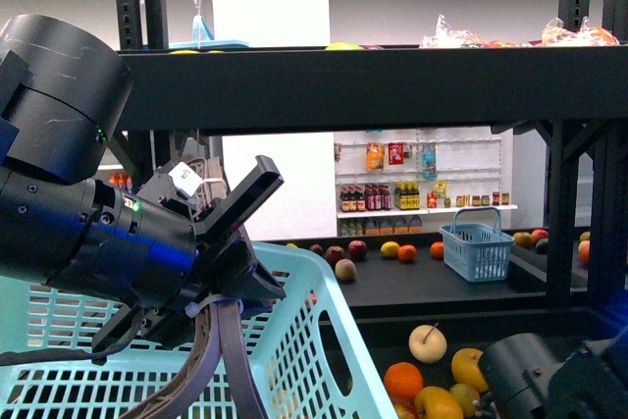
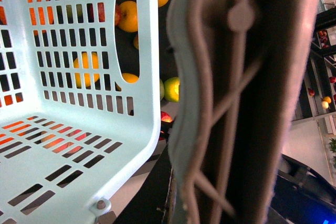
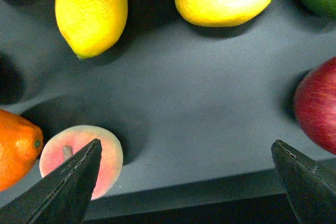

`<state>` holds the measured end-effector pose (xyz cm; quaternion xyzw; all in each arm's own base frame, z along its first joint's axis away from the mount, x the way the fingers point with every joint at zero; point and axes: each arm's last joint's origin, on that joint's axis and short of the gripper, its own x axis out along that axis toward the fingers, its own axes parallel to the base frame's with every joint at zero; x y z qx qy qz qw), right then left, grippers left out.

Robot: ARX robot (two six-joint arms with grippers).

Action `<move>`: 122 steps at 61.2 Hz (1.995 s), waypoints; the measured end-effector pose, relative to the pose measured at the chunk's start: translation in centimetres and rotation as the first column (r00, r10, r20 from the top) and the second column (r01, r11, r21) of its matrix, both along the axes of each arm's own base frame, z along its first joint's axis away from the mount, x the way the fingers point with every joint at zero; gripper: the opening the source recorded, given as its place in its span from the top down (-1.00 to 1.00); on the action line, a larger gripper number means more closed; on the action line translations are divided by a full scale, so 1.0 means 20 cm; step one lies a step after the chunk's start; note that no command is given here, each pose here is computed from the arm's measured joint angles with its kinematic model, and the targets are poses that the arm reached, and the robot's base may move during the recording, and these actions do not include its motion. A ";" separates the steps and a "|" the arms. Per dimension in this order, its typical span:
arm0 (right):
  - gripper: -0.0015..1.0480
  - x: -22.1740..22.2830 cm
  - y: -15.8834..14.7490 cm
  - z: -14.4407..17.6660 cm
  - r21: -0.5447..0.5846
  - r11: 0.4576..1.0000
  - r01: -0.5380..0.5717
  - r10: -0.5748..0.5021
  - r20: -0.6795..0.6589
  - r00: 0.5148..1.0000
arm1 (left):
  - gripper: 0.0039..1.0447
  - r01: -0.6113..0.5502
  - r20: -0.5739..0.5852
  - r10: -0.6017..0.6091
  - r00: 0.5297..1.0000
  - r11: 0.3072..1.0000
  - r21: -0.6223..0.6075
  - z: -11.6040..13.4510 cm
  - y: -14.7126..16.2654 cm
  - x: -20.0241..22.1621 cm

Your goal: Pick lemon from shelf

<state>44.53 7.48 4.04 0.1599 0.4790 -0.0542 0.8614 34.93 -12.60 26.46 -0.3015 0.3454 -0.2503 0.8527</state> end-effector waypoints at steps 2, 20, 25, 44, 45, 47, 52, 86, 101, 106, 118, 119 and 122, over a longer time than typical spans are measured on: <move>-0.86 0.02 0.02 -0.03 0.000 1.000 0.003 -0.003 -0.002 1.000 | 0.75 0.000 0.000 0.000 1.000 1.000 0.000 0.00 0.00 0.00; -0.86 0.23 0.16 -0.22 0.017 1.000 0.022 -0.022 -0.015 1.000 | 0.75 0.000 0.000 0.000 1.000 1.000 0.000 0.00 0.00 0.00; -0.86 0.26 0.19 -0.25 0.019 1.000 0.023 -0.023 -0.018 1.000 | 0.75 0.000 0.000 0.000 1.000 1.000 0.000 0.00 0.00 0.00; -0.86 0.44 0.28 -0.33 0.071 0.997 0.036 -0.039 0.048 0.998 | 0.75 0.000 0.000 0.000 1.000 1.000 0.000 0.00 0.00 0.00; -0.86 0.45 0.28 -0.33 0.071 0.997 0.036 -0.039 0.048 0.998 | 0.75 0.000 0.000 0.000 1.000 1.000 0.000 0.00 0.00 0.00; -0.86 0.45 0.29 -0.33 0.074 0.997 0.034 -0.038 0.050 0.998 | 0.75 0.000 0.000 0.000 1.000 1.000 0.000 0.00 0.00 0.00; -0.86 0.47 0.31 -0.35 0.083 0.996 0.026 -0.031 0.057 0.998 | 0.75 -0.001 0.000 0.001 1.000 1.000 0.000 0.00 0.00 0.00; -0.86 0.58 0.36 -0.47 0.040 0.999 0.024 -0.028 0.108 0.994 | 0.75 0.000 0.000 0.000 1.000 1.000 0.000 0.00 0.00 0.00; -0.52 0.61 0.36 -0.46 0.044 0.999 0.012 -0.017 0.125 0.992 | 0.75 0.000 0.000 0.000 1.000 1.000 0.000 0.00 0.00 0.00; -0.34 0.59 0.35 -0.46 0.058 0.998 0.002 -0.008 0.112 0.994 | 0.75 0.000 0.000 0.000 1.000 1.000 0.000 0.00 0.00 0.00; -0.29 0.56 0.31 -0.45 0.066 0.998 -0.001 -0.004 0.082 0.997 | 0.75 0.000 0.000 0.000 1.000 1.000 0.000 0.00 0.00 0.00; -0.29 0.55 0.31 -0.45 0.066 0.998 0.000 -0.005 0.081 0.997 | 0.75 0.000 0.000 0.000 1.000 1.000 0.000 0.00 0.00 0.00; -0.27 0.54 0.30 -0.45 0.068 0.998 0.001 -0.006 0.076 0.997 | 0.75 0.000 0.000 0.000 1.000 1.000 0.000 0.00 0.00 0.00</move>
